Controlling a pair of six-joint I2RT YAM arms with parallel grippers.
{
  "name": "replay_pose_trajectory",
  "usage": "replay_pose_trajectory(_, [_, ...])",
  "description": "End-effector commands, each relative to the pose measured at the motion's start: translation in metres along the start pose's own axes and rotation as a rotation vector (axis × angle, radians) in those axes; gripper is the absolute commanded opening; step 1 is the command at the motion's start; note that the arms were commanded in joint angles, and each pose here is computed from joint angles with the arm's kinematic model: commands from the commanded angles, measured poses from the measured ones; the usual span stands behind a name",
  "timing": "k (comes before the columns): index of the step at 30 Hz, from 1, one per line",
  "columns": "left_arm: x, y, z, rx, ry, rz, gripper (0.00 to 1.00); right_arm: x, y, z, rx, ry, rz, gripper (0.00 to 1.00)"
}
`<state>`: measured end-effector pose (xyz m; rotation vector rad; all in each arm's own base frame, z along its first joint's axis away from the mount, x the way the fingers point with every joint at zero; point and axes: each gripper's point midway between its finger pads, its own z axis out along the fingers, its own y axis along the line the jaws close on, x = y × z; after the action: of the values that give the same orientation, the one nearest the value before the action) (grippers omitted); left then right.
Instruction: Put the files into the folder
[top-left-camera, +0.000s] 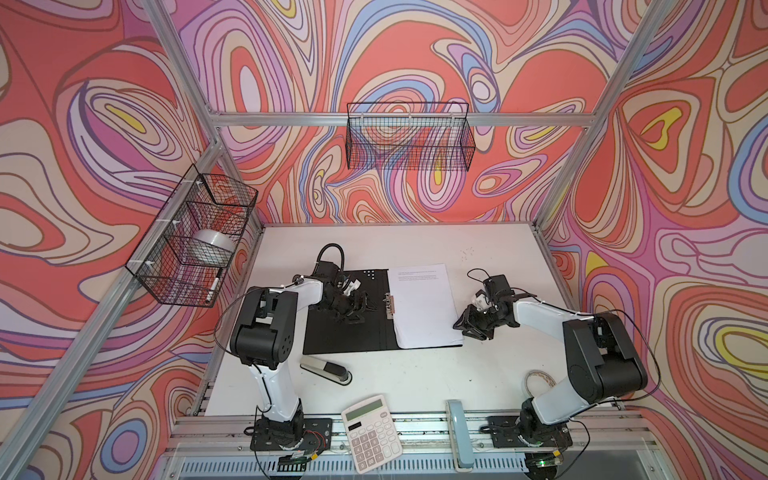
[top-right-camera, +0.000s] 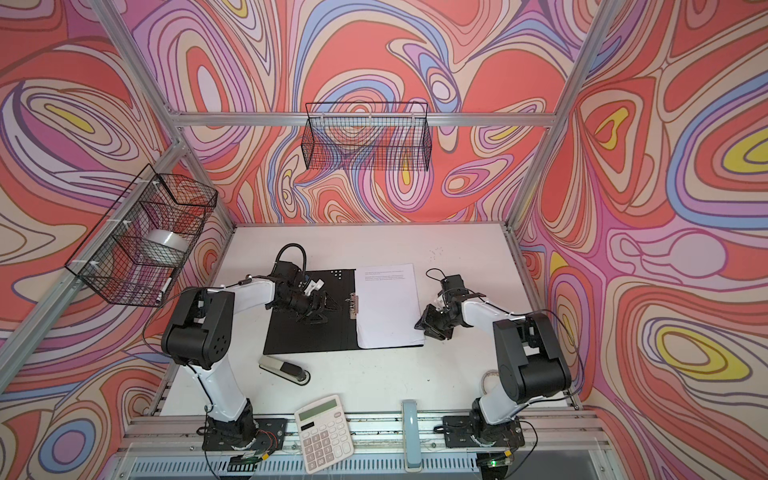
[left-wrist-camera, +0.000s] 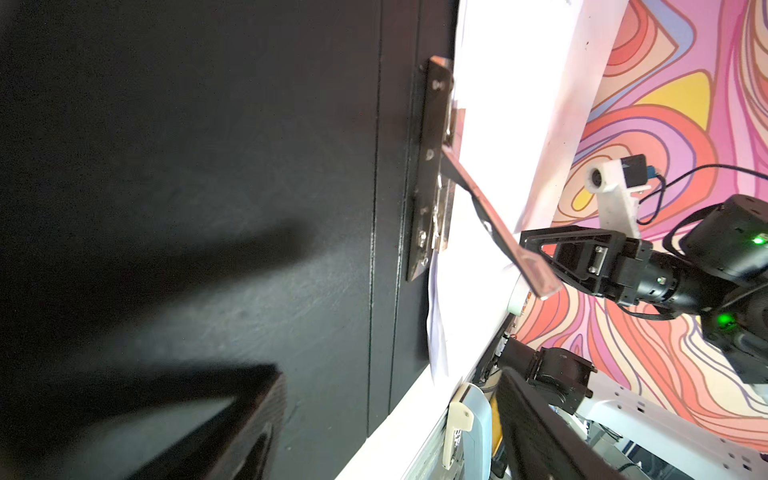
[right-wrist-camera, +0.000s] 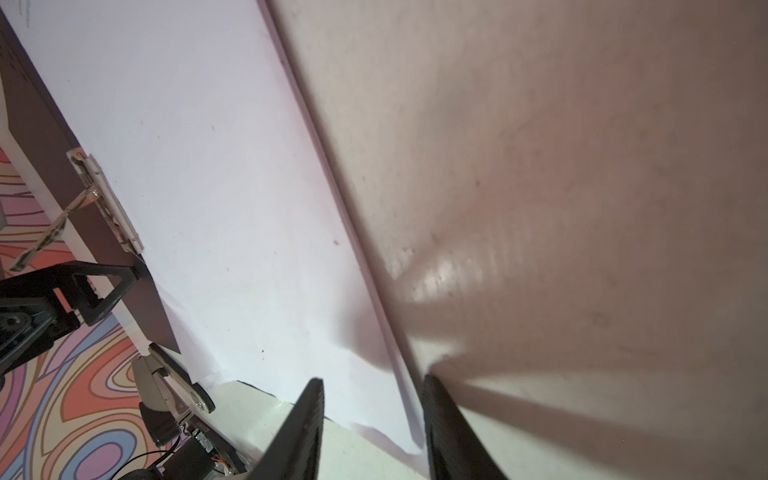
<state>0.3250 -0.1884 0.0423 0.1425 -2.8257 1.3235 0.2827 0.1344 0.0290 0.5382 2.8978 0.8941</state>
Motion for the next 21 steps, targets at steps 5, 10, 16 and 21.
replay_pose_trajectory(5, [0.023, 0.071, 0.027, -0.192, 0.074, -0.151, 0.81, 0.005, 0.006, -0.002, -0.03, 0.031, -0.003, 0.41])
replay_pose_trajectory(10, [0.025, 0.073, 0.029, -0.191, 0.084, -0.161, 0.81, 0.006, 0.007, -0.006, -0.019, 0.037, -0.014, 0.41])
replay_pose_trajectory(16, [0.022, 0.073, 0.012, -0.226, 0.058, -0.137, 0.8, -0.01, -0.003, -0.02, 0.092, -0.054, -0.032, 0.43])
replay_pose_trajectory(21, [0.011, 0.06, -0.013, -0.255, -0.039, -0.066, 0.8, -0.03, 0.013, -0.039, 0.085, -0.146, -0.071, 0.44])
